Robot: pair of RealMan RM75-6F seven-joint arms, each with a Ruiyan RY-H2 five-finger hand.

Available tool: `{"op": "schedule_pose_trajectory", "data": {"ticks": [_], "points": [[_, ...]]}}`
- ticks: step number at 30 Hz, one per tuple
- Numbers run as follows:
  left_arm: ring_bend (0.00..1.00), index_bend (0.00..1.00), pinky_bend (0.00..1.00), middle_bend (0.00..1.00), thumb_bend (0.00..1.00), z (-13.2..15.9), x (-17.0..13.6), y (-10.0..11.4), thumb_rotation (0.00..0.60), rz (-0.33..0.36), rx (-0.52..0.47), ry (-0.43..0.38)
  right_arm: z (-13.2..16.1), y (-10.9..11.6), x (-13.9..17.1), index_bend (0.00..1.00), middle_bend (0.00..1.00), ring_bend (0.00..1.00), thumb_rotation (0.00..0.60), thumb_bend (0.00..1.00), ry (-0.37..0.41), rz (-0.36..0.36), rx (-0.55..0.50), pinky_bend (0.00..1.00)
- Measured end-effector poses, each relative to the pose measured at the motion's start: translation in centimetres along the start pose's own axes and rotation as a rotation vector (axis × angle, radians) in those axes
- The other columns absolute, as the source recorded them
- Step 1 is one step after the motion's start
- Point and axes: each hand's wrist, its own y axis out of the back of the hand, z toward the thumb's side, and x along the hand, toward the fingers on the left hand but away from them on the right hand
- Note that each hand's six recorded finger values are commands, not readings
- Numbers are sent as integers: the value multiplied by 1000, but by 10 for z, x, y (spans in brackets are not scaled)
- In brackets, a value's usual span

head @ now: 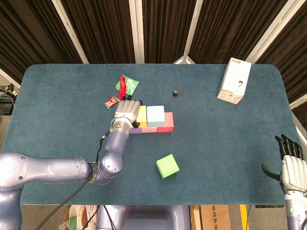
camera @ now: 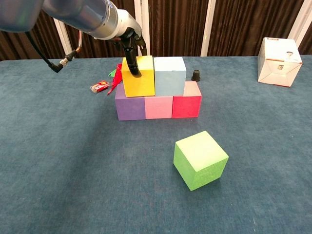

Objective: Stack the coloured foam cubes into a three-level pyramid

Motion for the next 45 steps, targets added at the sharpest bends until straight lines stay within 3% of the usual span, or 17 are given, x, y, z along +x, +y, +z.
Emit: {"op": "schedule_pose_trajectory", "data": {"ticks": [45], "points": [[0, 183, 0, 108, 376, 4, -6, 0, 600, 1, 55, 7, -1, 0, 0, 109, 76, 0, 600, 247, -2, 6, 4, 0]]}}
